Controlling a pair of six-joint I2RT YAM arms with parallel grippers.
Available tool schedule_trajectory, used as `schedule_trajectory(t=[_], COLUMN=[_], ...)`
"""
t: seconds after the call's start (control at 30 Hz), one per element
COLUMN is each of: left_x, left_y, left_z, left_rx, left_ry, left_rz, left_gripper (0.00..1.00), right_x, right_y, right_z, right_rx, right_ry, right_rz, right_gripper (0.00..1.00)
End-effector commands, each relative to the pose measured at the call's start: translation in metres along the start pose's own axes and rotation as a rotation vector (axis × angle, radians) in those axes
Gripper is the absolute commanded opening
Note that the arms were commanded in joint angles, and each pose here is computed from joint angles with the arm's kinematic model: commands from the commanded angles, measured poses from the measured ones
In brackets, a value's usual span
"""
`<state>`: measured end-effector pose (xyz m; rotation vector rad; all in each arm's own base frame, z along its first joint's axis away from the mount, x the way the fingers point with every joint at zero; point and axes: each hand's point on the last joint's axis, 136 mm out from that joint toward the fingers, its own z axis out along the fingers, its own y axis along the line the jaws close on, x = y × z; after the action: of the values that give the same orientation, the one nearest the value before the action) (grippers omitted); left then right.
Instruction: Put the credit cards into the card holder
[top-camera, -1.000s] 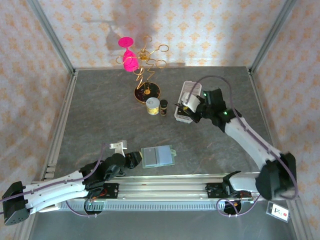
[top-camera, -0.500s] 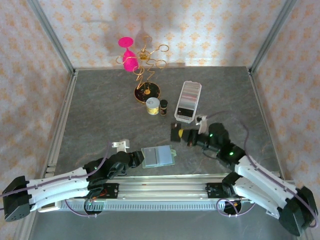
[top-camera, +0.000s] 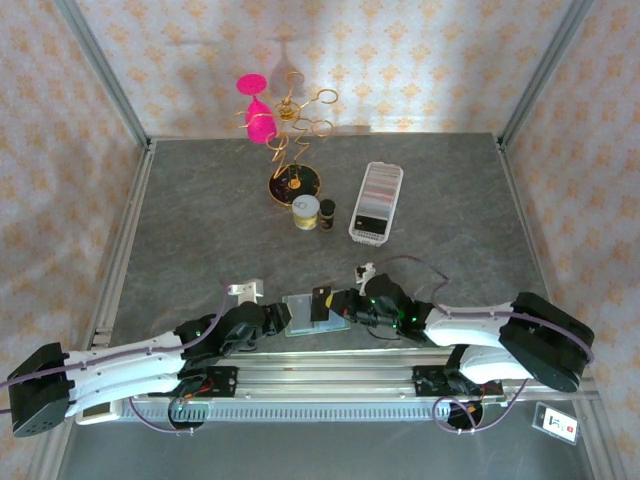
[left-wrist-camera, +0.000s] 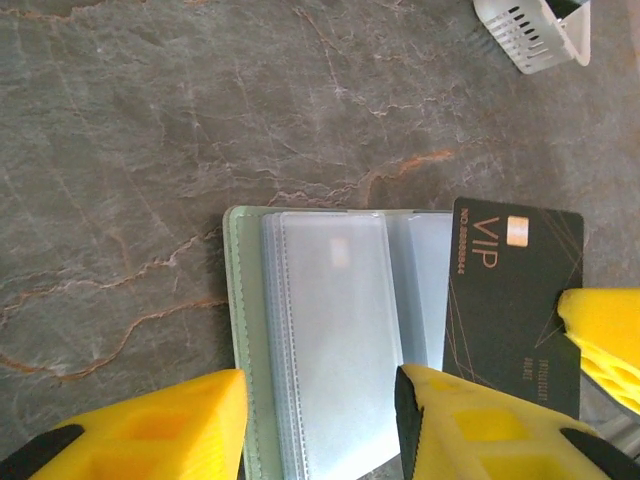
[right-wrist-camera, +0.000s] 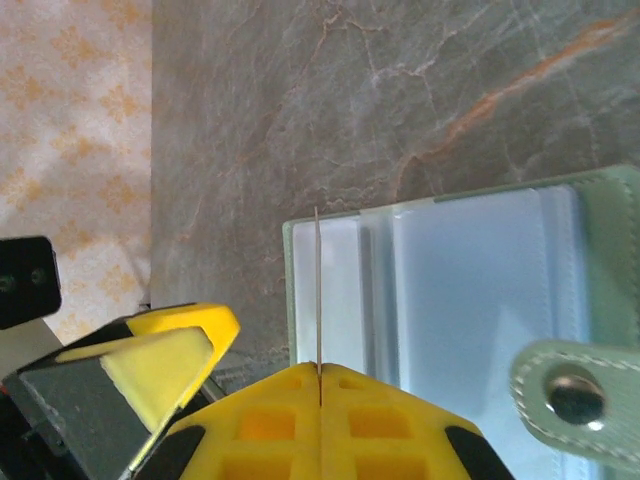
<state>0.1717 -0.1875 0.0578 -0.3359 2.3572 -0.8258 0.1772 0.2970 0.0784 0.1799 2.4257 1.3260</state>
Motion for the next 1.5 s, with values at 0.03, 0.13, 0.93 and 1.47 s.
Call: schedule_trajectory(t=[0.03,0.13,0.93,1.47], left_x=[0.004,0.007,0.020,0.023], left_y=[-0.002,0.001,0.003,0.014], left_z=[0.002,0.004,0.015,0.017], left_rx=[0.025,0.018,0.001,-0.034], left_ry=[0.013,0.021,0.077,0.076], left_rz=[-0.013,-0.013,-0.008,-0.011], left_gripper=[0.43,0.43,0.38,0.36], right_x=[-0.020,-0.019,-0.003,0.012], right_y=[0.013,0.004,-0.032,-0.022], right_z=[-0.002,-0.001,0.007,0.010], right_rx=[-0.016,-0.006,0.080,0.011], right_ry=[-0.104,-0.113,-0.062,-0.004], right_rz=[-0.023,-0.015,-0.030,-0.014], right_gripper=[0.00,0.00,0.00,0.00])
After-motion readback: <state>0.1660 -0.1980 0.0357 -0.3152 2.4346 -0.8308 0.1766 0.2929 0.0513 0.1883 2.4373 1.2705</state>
